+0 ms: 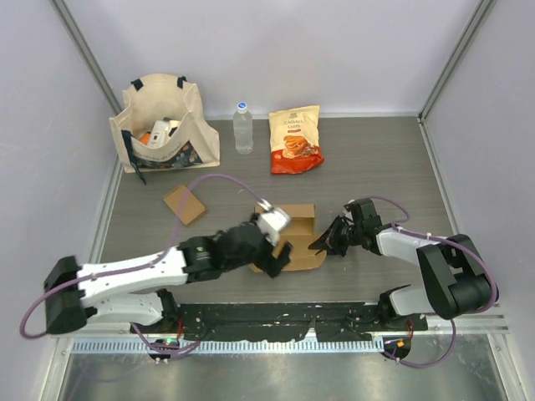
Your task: Fold the paper box
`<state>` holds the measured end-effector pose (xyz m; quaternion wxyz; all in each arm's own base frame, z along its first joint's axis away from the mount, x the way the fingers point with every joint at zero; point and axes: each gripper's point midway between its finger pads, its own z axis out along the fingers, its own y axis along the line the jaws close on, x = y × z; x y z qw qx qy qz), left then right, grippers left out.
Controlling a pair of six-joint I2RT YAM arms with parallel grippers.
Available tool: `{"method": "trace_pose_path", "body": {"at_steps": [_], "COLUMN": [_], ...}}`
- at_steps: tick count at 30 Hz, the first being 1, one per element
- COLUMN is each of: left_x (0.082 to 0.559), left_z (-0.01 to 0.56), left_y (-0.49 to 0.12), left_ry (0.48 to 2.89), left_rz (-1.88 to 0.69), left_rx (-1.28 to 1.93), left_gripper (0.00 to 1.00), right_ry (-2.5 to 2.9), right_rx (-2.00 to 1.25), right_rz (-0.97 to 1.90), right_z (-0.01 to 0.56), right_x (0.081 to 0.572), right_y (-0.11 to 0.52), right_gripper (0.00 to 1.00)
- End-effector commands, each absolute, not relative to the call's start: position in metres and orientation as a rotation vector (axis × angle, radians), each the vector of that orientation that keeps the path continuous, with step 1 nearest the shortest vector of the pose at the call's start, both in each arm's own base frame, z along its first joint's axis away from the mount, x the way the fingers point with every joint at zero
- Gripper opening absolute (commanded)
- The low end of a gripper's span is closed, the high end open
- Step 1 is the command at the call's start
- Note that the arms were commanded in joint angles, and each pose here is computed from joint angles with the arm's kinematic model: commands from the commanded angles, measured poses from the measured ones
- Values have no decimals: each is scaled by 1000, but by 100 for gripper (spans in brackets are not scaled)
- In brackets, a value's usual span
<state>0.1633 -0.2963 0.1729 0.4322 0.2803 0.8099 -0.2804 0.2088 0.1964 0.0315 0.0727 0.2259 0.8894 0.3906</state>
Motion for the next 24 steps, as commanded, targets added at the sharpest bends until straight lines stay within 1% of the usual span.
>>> {"method": "trace_pose_path", "body": {"at_steps": [1,2,3,7,9,11,14,15,17,18,19,20,21,22,23,24], "left_x": [119,127,121,129,136,143,166,170,175,173,172,169,167,165,161,160], "left_z": [132,127,121,109,105,93,91,93,95,93,94,93,99,100,101,108], "left_y": [-317,-316,-324,-337,-340,-345,-345,-348,-354,-352,-354,-355,-355,-355,-356,-351], "left_ry": [1929,1900,1817,1707,1682,1661,1624,1613,1610,1622,1635,1658,1670,1682,1702,1749], "left_rz": [-420,-300,-216,-34,55,163,381,407,437,440,421,390,361,340,301,264], "left_rx": [1342,1371,1497,1586,1590,1616,1542,1518,1488,1505,1506,1496,1489,1487,1490,1457], "left_gripper": [86,88,90,90,89,85,68,54,41,27,21,14,5,3,1,0], "right_ry": [2692,2692,2693,2681,2685,2629,2606,2600,2590,2574,2551,2524,2458,2423,2368,2307], "right_rx": [668,661,655,671,701,721,725,725,690,673,657,644,606,582,512,370], "right_rz": [1322,1336,1345,1379,1402,1455,1469,1462,1449,1446,1454,1453,1431,1404,1372,1309], "right_z": [50,52,53,56,56,64,69,70,73,76,81,86,95,102,115,135], "right_x": [206,206,205,204,198,203,201,201,202,206,210,215,231,239,248,264], "right_y": [208,209,210,210,210,213,213,212,211,209,206,203,193,187,180,175], "right_gripper": [1,1,1,1,1,1,1,1,3,7,19,26,36,57,67,76]}}
